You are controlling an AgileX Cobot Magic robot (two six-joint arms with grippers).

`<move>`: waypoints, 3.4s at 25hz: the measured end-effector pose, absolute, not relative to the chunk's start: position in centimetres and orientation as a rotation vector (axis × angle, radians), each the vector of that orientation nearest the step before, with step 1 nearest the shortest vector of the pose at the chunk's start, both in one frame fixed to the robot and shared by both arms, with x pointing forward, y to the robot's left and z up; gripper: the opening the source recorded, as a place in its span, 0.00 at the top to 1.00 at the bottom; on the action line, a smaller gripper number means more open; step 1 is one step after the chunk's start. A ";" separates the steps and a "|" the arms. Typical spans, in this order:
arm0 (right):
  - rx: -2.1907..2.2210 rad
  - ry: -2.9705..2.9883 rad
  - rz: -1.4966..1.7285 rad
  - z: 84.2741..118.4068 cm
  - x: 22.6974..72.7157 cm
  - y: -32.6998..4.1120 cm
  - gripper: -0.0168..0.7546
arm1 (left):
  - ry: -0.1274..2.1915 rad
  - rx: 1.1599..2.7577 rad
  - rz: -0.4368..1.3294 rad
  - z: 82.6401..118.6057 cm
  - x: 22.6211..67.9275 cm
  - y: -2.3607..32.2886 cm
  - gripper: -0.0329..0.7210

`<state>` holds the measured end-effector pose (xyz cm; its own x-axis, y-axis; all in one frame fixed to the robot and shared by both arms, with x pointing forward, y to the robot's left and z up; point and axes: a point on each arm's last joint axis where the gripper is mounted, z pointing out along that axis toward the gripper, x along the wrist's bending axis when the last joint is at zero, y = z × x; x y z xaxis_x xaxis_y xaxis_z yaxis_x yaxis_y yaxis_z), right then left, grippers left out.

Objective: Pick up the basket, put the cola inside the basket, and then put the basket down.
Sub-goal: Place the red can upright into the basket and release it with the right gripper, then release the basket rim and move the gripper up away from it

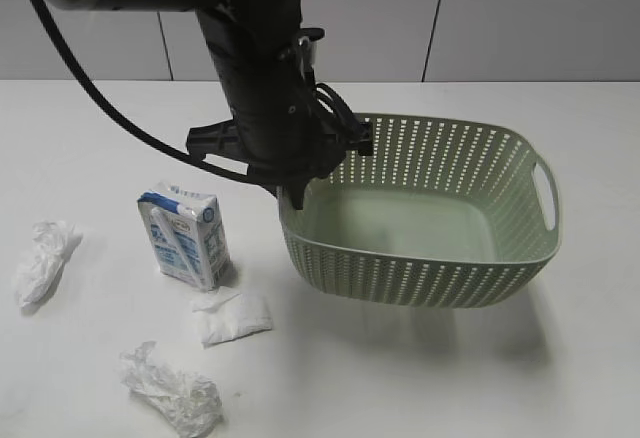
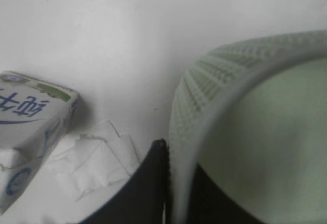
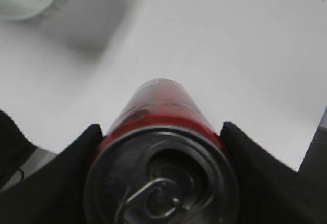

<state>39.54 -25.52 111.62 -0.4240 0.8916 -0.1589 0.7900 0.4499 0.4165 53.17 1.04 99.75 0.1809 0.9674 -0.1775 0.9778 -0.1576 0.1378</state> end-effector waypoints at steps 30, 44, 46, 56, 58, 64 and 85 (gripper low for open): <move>1.342 2.607 0.610 105.0 54.9 -11.2 0.33 | 1.946 2.099 -0.060 98.4 55.6 2.1 0.95; 1.341 2.584 0.708 107.8 55.2 -10.6 0.13 | 1.929 2.125 -0.004 98.3 55.9 2.4 0.95; 1.313 2.551 0.721 109.3 55.3 -11.0 0.13 | 1.929 2.125 -0.005 98.2 55.9 2.4 0.95; 1.639 2.322 0.600 112.7 56.3 -21.7 0.18 | 1.969 2.028 0.002 98.2 57.7 4.0 0.95; 1.650 2.261 0.630 114.3 55.4 -23.1 0.19 | 1.986 1.987 -0.008 98.3 58.3 4.6 0.95; 1.605 2.180 0.741 116.4 50.4 -24.0 0.21 | 2.041 1.979 -0.066 96.3 59.5 4.8 0.95; 1.653 2.059 0.772 107.2 37.8 -26.7 0.21 | 1.864 2.112 -0.057 99.0 63.8 5.9 0.10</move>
<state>37.84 -26.73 107.19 -0.2296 0.9725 0.0399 0.7588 0.1532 0.6330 63.79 5.85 99.02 0.1467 0.9596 -0.2402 0.9725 -0.0955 0.2124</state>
